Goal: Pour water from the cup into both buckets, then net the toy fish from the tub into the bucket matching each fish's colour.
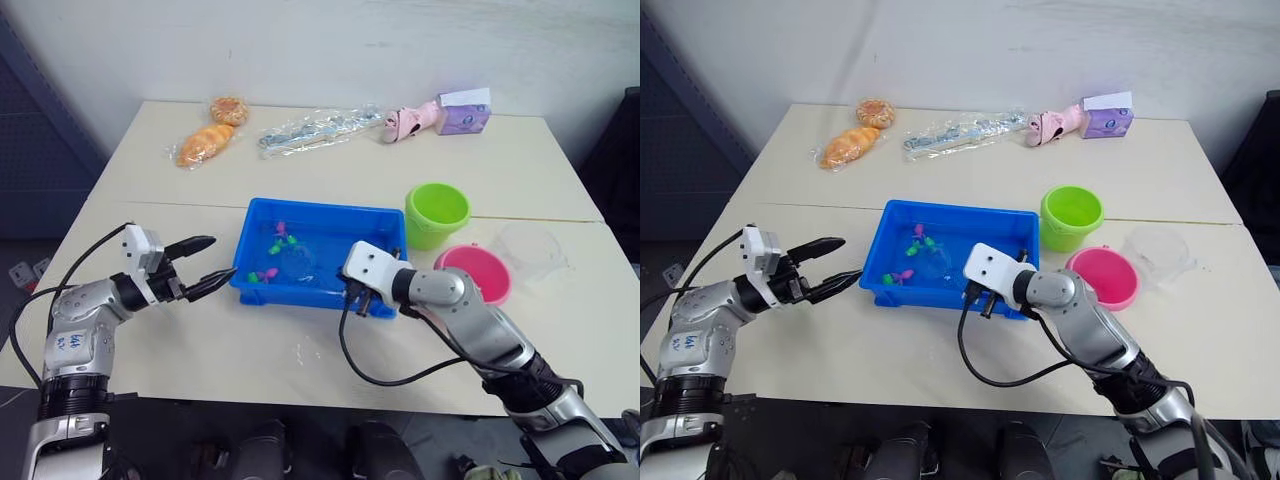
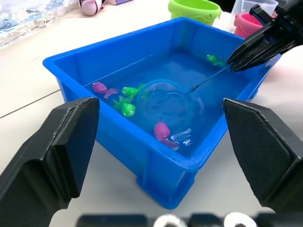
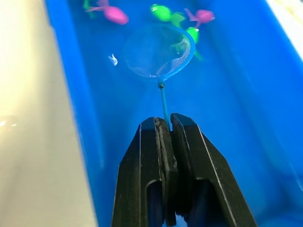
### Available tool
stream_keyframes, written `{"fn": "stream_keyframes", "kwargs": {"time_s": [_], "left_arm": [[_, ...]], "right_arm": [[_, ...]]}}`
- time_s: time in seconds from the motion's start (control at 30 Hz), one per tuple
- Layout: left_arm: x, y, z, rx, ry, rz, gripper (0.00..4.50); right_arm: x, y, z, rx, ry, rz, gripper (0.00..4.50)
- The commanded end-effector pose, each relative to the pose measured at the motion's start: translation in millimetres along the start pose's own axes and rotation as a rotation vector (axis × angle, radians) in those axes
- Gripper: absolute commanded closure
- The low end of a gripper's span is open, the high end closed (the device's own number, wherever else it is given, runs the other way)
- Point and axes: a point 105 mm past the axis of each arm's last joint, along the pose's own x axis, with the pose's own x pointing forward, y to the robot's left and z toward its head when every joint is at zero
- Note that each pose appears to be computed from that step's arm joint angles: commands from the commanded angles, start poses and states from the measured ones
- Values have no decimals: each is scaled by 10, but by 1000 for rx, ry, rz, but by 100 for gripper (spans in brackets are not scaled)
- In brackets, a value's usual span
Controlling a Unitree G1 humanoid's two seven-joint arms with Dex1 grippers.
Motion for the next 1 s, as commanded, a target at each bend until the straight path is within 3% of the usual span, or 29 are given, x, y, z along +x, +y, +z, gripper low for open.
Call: {"fn": "stream_keyframes", "kwargs": {"time_s": [0.03, 0.27, 0.77, 1.0], "left_arm": [[-59, -13, 71, 53, 16, -27, 6], [-99, 6, 71, 72, 38, -32, 6], [-114, 8, 35, 70, 49, -31, 6], [-102, 10, 35, 68, 50, -35, 6]], "right_arm": [[63, 12, 149, -9, -33, 31, 450], [156, 5, 219, 96, -54, 54, 450], [-86, -56, 229, 326, -93, 72, 450], [-109, -55, 162, 255, -44, 58, 450]]}}
